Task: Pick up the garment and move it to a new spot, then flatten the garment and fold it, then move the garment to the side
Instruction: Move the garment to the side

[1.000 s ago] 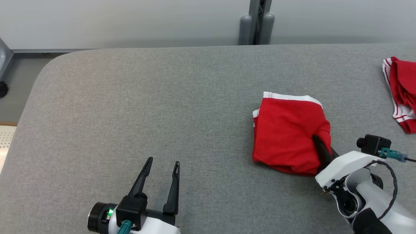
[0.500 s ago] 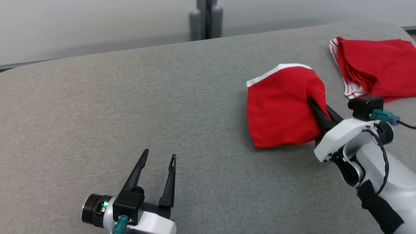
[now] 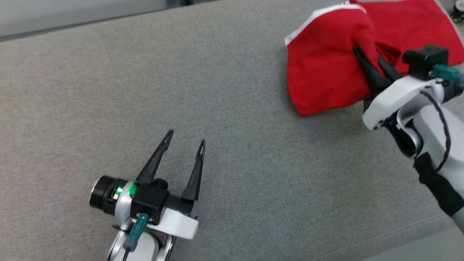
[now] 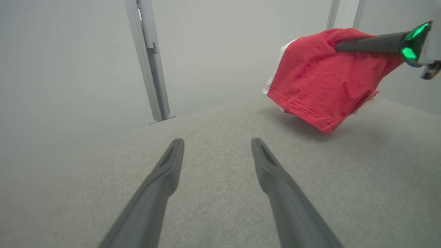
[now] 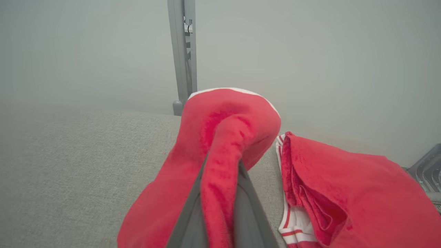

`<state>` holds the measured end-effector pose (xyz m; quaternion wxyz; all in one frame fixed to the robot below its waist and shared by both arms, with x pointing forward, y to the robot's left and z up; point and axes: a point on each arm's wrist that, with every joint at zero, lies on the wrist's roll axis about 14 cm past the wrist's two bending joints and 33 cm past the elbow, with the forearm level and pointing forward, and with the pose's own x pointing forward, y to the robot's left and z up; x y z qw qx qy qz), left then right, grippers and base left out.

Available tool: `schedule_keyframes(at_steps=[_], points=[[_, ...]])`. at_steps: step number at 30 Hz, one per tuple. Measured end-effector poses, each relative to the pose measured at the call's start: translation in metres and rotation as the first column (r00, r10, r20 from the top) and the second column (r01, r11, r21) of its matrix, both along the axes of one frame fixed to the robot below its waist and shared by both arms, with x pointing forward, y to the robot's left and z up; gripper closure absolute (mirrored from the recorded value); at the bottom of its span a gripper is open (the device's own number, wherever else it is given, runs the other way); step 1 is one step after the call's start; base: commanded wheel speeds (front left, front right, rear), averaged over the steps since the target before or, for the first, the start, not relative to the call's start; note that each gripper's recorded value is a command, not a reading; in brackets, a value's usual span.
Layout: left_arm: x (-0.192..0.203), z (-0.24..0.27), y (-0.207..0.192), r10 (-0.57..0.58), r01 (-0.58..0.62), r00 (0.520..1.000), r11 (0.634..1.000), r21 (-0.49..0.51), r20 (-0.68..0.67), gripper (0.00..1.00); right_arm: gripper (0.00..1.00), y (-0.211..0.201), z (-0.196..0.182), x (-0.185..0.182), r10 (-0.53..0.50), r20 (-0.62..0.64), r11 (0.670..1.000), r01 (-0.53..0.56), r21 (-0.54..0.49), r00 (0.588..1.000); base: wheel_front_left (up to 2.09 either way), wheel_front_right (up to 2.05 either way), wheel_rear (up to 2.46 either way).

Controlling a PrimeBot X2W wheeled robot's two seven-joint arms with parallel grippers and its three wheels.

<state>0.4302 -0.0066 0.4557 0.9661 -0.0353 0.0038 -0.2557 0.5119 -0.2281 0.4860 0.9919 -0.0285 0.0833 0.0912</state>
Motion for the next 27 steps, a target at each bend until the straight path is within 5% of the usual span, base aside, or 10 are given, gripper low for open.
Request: schedule_keyframes(at_steps=[10,27], points=[[0.037,-0.002,-0.042,-0.138,0.14,0.987,0.99,-0.018,0.076,0.0,1.0,-0.036,-0.009,0.036,-0.043,-0.005,0.996,0.043,-0.079,0.999,0.0,0.0,0.0],[0.059,-0.03,-0.047,-0.164,0.165,0.985,0.986,-0.022,0.05,0.0,1.0,-0.124,-0.013,0.055,-0.19,-0.003,0.971,0.187,-0.152,0.982,0.0,0.0,0.0]])
